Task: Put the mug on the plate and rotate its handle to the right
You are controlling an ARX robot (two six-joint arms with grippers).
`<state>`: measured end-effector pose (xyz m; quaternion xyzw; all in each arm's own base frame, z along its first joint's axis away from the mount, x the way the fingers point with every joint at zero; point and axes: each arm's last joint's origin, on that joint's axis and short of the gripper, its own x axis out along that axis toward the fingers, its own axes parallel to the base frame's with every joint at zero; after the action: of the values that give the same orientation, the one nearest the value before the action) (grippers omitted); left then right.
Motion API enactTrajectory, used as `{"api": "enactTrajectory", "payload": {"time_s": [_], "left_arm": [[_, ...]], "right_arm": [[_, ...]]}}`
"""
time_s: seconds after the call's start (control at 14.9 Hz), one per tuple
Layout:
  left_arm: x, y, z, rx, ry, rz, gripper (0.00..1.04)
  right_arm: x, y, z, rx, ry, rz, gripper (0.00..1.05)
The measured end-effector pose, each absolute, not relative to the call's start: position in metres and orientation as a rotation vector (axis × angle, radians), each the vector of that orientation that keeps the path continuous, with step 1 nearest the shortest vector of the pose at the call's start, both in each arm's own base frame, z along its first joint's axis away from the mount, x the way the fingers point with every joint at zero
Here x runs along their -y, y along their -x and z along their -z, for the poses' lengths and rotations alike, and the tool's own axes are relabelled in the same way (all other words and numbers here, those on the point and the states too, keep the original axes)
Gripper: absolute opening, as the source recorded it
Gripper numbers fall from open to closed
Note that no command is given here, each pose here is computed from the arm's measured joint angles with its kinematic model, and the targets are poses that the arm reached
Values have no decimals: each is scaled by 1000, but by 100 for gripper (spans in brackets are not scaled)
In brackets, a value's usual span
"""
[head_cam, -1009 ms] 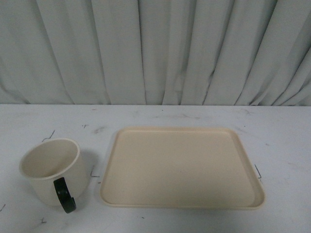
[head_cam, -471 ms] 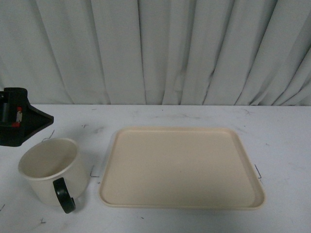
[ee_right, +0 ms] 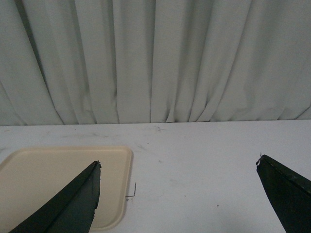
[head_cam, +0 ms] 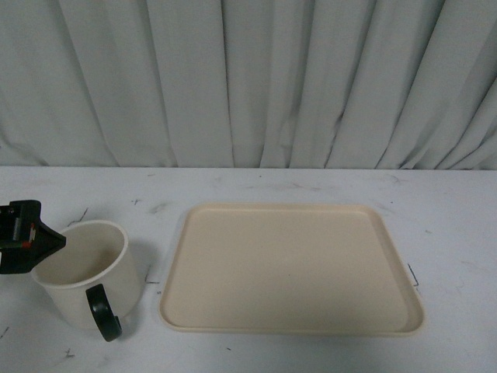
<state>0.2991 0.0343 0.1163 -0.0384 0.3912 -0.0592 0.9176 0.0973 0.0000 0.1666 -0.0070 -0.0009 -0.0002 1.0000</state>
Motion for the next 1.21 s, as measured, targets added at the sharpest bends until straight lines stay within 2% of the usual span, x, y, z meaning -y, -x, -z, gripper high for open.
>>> {"api": "enactTrajectory", "payload": {"time_s": [0.2, 0.61, 0.74, 0.81, 0.94, 1.21], "left_arm": [[-26, -305, -107, -782, 42, 118, 98], [-13, -304, -99, -782, -14, 106, 33], [-10, -297, -108, -770, -40, 104, 11], [-8, -295, -120, -745, -61, 100, 4], [2, -295, -145, -682, -115, 110, 3], [84, -318, -177, -549, -194, 277, 3]], "right_arm": [[0, -97, -167, 2, 14, 1, 98], [0, -97, -167, 1, 14, 1, 98], [0, -97, -167, 1, 14, 1, 98], [0, -97, -167, 2, 14, 1, 98], [0, -97, -167, 1, 14, 1, 98], [0, -97, -167, 2, 14, 1, 98]]}}
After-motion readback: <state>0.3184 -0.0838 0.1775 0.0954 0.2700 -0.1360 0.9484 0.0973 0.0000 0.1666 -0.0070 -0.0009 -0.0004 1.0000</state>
